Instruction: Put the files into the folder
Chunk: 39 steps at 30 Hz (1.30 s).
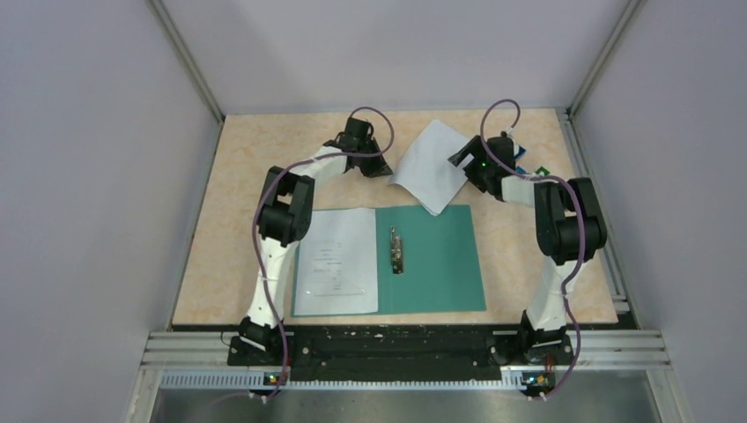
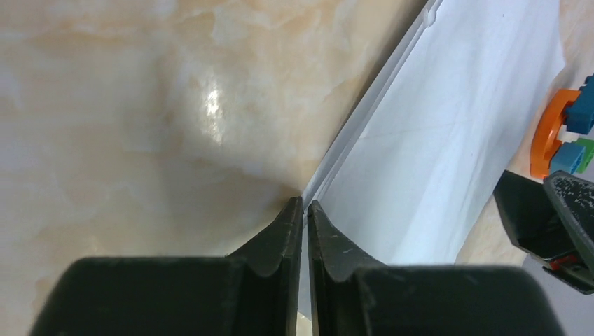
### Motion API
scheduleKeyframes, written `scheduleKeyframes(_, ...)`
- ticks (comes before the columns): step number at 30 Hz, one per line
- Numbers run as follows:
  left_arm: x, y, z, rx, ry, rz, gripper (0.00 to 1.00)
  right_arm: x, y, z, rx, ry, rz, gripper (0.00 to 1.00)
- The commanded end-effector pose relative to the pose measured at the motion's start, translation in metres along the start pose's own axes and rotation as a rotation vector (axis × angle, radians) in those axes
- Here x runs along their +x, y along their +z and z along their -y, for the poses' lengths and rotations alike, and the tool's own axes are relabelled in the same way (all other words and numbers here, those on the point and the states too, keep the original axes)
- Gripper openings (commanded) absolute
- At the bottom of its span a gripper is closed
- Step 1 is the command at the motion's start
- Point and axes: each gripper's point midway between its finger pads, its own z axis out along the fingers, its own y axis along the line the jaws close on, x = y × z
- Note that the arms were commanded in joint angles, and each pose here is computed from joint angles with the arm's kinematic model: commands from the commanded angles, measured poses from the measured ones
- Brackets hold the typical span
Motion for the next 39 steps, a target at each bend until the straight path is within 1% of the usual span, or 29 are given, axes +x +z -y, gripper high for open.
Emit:
scheduleKeyframes(1,0.012,-0.017,-0.026,-0.131,0.018,-0.007,0.13,0.004,-0.011,0.046,0.151,-0.092,-0.061,0.91)
scheduleKeyframes(5,0.012,-0.020,-0.029,-0.146,0.025,-0.008,0.13,0.002,-0.003,0.041,0.126,-0.140,-0.097,0.91)
scheduleKeyframes(6,0.012,-0.021,-0.027,-0.139,0.030,-0.008,0.15,0.001,-0.002,0.041,0.130,-0.151,-0.105,0.91)
scheduleKeyframes(12,-0.013,-0.037,-0.002,-0.073,0.102,0.043,0.33,-0.011,-0.004,0.036,0.144,-0.200,-0.091,0.92)
scheduleKeyframes(17,-0.040,-0.049,0.035,0.066,0.227,0.116,0.52,-0.020,-0.017,0.037,0.167,-0.199,-0.098,0.93)
scheduleKeyframes(21,-0.056,-0.035,0.056,0.178,0.332,0.150,0.63,-0.019,-0.031,0.033,0.151,-0.173,-0.119,0.94)
scheduleKeyframes(24,-0.062,-0.015,0.074,0.271,0.343,0.120,0.69,-0.005,-0.040,0.033,0.131,-0.125,-0.157,0.94)
scheduleKeyframes(26,-0.064,0.003,0.069,0.275,0.316,0.110,0.72,0.005,-0.044,0.032,0.108,-0.082,-0.180,0.94)
scheduleKeyframes(28,-0.064,0.017,0.064,0.275,0.286,0.112,0.72,0.014,-0.047,0.031,0.082,-0.037,-0.193,0.99)
scheduleKeyframes(30,-0.062,0.028,0.059,0.279,0.259,0.110,0.73,0.022,-0.048,0.033,0.075,0.001,-0.199,0.99)
scheduleKeyframes(34,-0.053,0.042,0.056,0.284,0.233,0.097,0.73,0.029,-0.048,0.036,0.079,0.045,-0.178,0.99)
scheduleKeyframes(39,-0.036,0.052,0.049,0.246,0.220,0.052,0.72,0.033,-0.045,0.040,0.106,0.073,-0.150,0.99)
